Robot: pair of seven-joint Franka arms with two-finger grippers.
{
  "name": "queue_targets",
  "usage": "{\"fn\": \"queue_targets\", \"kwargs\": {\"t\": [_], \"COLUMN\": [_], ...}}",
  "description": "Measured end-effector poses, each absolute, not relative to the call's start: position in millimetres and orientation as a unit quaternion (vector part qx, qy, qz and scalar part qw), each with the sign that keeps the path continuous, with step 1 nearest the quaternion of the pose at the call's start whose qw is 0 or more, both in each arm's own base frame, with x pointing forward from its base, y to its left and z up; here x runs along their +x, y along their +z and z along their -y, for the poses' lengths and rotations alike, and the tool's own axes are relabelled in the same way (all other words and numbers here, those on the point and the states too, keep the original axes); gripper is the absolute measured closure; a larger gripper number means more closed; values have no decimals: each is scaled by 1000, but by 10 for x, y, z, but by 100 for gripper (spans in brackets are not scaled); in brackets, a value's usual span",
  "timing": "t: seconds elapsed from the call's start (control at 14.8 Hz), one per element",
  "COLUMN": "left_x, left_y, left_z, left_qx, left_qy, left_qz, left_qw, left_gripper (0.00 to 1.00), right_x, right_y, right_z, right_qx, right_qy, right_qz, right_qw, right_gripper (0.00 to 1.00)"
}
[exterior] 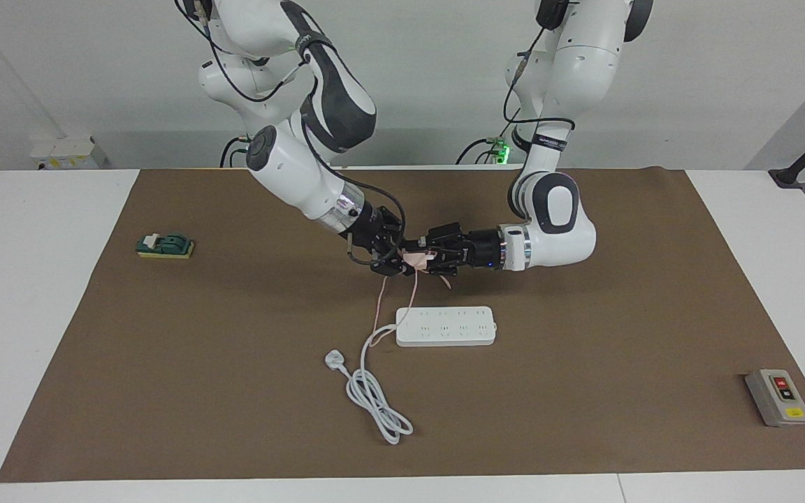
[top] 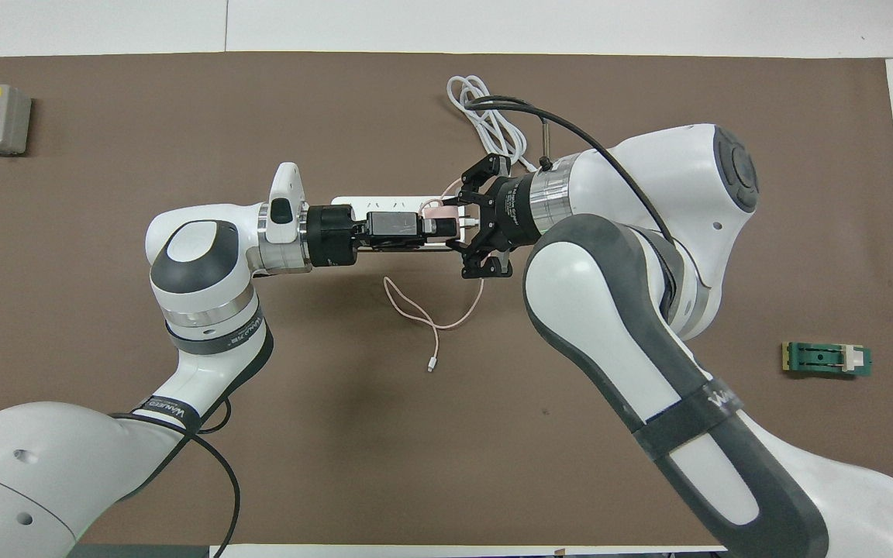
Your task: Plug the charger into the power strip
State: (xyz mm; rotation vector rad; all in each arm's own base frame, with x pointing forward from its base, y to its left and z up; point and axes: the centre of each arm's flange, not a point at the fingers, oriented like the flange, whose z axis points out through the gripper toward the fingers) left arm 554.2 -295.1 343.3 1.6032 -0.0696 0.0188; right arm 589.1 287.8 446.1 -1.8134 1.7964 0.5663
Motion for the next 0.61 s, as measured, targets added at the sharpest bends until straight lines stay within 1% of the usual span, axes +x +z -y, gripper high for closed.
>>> {"fn": "queue_targets", "kwargs": {"t": [0.07,0.14,0.27,0.47,0.61], "left_x": [5550,5561,5568,5565,5556], "left_y": [3430,3426,3402,3387,3385], "left_z": [2930,2896,2824,2763,2765], "left_qx": [718,717,714,712,712], "left_qy": [9,9,7,5,5], "left_qz": [30,28,25,22,22], "left_qw": [695,696,699,702,702], "left_gripper": [45,38,36,36,38], "right_x": [5890,5890,5889,5889,5889], "right_y": [4460,4461,4460,4460,4460], "right_z": [-2879,-2879,-2879,-2880,-2880], "right_qx": [-670,-670,-670,-670,-670], "right_qy": [209,209,210,210,210], "right_qz": [-663,-663,-663,-663,-663], "right_qw": [260,260,260,260,260], "right_gripper": [48,48,48,48,48]}}
